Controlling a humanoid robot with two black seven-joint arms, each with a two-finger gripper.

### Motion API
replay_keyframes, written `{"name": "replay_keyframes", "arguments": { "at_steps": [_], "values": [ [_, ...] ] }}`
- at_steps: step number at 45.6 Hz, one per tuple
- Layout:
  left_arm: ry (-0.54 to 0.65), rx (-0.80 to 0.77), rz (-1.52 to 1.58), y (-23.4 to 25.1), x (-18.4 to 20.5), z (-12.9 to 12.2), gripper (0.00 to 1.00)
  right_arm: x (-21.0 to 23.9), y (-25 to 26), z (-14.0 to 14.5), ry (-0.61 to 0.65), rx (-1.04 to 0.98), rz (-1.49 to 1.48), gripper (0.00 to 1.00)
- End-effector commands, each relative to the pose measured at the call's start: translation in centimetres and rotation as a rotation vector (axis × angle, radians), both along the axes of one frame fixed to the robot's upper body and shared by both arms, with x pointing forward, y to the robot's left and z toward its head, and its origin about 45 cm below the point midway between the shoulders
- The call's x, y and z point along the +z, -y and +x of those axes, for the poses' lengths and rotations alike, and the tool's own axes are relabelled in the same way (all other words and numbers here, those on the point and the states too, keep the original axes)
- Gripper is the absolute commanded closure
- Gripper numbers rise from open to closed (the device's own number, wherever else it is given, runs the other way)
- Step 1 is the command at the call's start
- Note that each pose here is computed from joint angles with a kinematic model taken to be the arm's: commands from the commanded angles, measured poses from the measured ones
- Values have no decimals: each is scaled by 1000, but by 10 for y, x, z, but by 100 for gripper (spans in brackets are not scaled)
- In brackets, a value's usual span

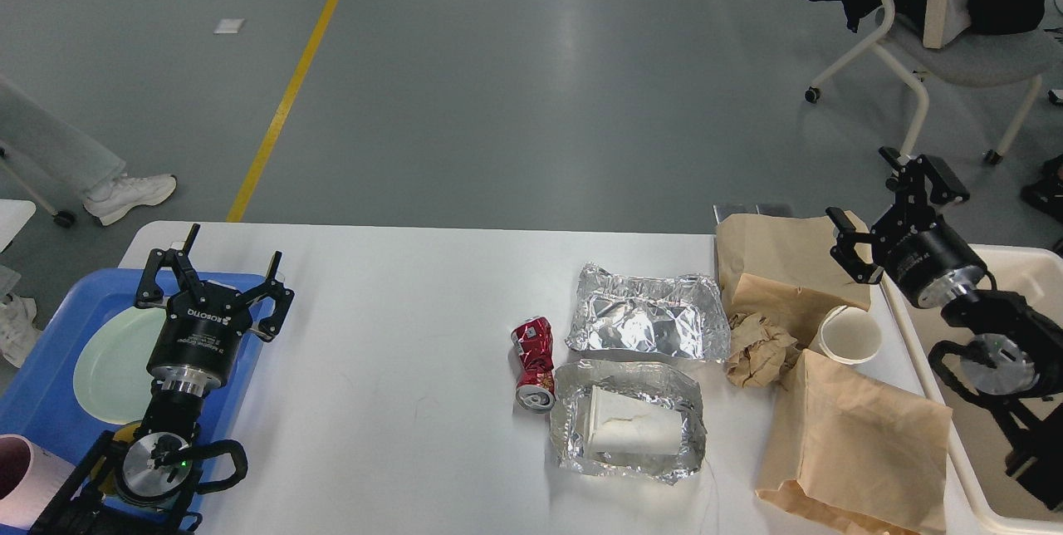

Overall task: Tidy desktop
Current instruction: 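Lift the right gripper up and away from the paper bag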

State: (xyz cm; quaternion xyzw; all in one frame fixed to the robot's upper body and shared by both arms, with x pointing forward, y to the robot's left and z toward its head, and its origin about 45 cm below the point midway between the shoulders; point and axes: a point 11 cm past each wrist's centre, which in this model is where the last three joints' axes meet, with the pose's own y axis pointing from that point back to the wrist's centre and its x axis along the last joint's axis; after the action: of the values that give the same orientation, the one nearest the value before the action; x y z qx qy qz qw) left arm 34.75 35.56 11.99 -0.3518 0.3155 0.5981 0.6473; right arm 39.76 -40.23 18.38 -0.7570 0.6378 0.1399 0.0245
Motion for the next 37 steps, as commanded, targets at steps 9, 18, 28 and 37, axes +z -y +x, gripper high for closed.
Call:
{"name": "replay_keyframes", "arguments": {
  "at_steps": [9, 18, 28, 37],
  "values": [
    [0, -1, 0, 0, 0, 0, 4, 52, 8, 27, -193, 359, -652, 0],
    [0, -1, 0, 0, 0, 0, 4, 79, -17, 45, -356, 667, -1204, 0],
    [0, -1, 0, 0, 0, 0, 4, 138, -91, 39, -613, 1090, -1461, 0],
    [0, -1, 0, 0, 0, 0, 4, 199, -145, -23, -791, 1318, -1545, 0]
  ]
}}
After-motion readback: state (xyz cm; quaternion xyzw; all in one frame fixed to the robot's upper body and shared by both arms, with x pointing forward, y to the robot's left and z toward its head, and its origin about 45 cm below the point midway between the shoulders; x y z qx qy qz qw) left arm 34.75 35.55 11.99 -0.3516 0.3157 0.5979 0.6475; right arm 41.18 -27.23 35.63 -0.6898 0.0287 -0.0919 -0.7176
